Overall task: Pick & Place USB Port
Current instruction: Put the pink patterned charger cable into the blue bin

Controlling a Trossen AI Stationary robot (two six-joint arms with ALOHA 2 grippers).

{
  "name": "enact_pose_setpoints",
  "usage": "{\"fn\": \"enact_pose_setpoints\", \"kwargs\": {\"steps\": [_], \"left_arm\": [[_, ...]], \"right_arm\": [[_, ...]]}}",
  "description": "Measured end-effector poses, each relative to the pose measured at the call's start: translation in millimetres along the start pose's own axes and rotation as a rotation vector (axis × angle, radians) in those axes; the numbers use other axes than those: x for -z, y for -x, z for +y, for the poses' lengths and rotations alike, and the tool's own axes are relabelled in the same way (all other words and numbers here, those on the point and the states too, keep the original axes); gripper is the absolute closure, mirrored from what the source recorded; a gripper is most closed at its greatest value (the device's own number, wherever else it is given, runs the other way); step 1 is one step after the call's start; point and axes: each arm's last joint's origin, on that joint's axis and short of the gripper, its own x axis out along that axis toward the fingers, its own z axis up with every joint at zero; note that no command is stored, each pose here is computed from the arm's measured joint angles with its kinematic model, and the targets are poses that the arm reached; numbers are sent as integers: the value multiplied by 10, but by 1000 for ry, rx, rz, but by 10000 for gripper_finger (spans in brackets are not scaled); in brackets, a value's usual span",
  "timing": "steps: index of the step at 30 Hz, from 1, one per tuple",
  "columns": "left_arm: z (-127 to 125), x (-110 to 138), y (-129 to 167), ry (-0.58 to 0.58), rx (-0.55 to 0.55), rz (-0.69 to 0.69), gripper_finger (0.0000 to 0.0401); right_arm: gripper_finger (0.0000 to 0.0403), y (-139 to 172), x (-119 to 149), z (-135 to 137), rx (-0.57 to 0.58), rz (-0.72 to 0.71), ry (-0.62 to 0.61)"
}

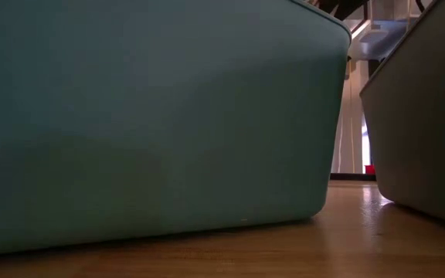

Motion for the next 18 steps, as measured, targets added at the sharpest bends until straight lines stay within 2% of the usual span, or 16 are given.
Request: {"fn": "enact_pose_setpoints", "kwargs": {"steps": [4,10,13,18], "left_arm": [[-61,-148,381,-21,101,-313,389],[-114,-440,802,-140,329,-757,389],[-126,-564,889,-203,460,-885,389],[-155,-693,874,-247,615,-956,390]], "right_arm": [[185,-40,-31,-22,17,2,-8],[185,-91,-91,-10,4,-6,11],[185,-122,-166,28,-25,-49,21],[185,-102,-462,65,-177,-200,33]]}}
